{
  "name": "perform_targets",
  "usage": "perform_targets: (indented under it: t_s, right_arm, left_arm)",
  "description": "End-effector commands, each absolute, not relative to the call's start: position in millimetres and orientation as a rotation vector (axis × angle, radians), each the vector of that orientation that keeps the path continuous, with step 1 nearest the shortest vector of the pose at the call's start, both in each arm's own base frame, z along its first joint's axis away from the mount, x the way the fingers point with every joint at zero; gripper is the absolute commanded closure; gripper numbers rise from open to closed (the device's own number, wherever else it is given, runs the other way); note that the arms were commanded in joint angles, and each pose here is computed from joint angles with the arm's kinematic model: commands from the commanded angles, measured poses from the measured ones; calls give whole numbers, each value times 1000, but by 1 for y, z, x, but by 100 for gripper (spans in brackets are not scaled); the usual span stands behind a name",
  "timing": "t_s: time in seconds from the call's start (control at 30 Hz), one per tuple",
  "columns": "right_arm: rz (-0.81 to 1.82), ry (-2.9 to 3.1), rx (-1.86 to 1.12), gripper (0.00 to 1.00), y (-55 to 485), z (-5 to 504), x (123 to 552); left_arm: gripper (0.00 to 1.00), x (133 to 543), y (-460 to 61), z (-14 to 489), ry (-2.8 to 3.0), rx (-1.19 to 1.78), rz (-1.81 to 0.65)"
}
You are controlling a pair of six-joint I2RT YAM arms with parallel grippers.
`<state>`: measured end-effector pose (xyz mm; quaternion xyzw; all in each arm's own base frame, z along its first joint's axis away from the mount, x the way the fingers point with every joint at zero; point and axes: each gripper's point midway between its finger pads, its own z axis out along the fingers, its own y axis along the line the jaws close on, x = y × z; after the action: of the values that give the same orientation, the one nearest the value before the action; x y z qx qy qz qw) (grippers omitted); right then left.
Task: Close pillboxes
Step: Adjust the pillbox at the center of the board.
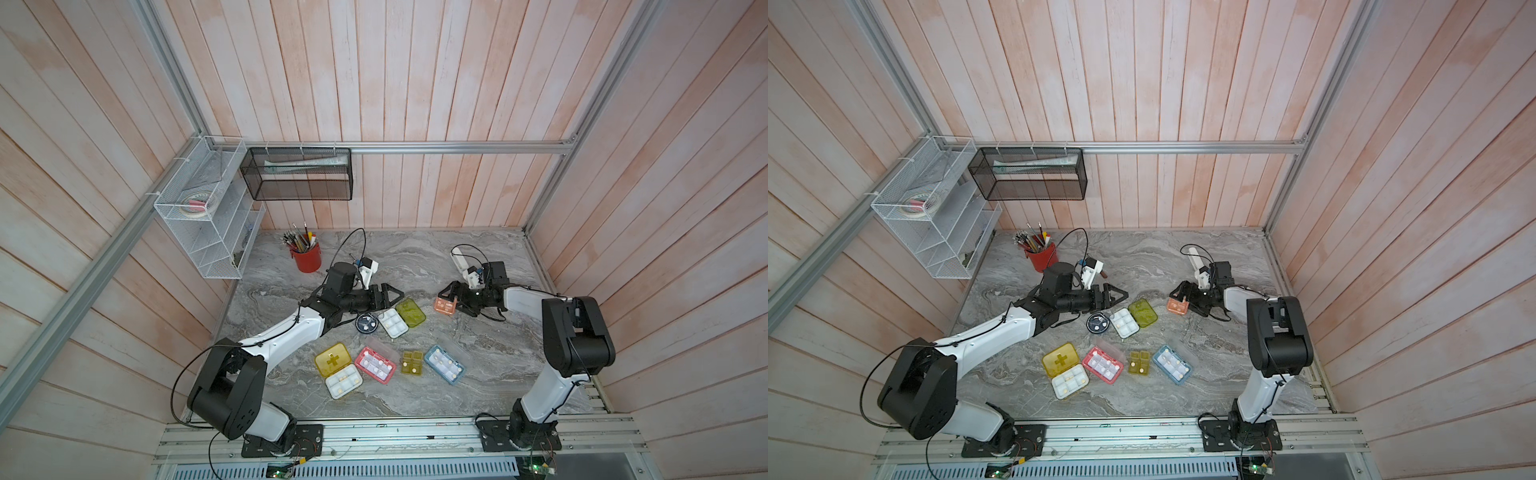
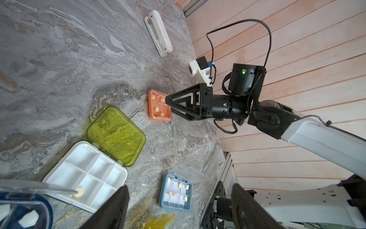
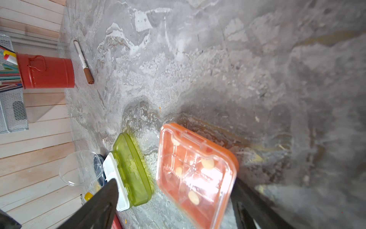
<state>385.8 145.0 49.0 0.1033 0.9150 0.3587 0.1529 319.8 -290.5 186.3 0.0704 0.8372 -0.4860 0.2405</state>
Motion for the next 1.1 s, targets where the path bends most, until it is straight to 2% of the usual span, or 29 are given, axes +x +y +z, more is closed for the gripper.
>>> perform_targets:
  t_s: [0.0,0.23,0.37,0.6,0.8,1.07]
  right_arm:
    - [1024,2655,291,10,144,41,386]
    - [1060,2636,268,10,149,45,394]
    - [974,2647,278,11,139,46,398]
    - [896,2582,267,11,129,90,392]
    - [907,2570,193,11,133,128,349]
    - [956,2584,183,11,133,144,271]
  left_arm:
    - [17,321,-285,188,2273,201,-1305]
    - [17,320,-284,182,2282,194,-1305]
    - [17,320,-283,182,2281,192,-1307]
    - [16,320,-280,189,2257,204,-1303]
    - [16,319,-282,192,2245,222,-1320]
    - [16,311,-294,189,2261,241,-1348]
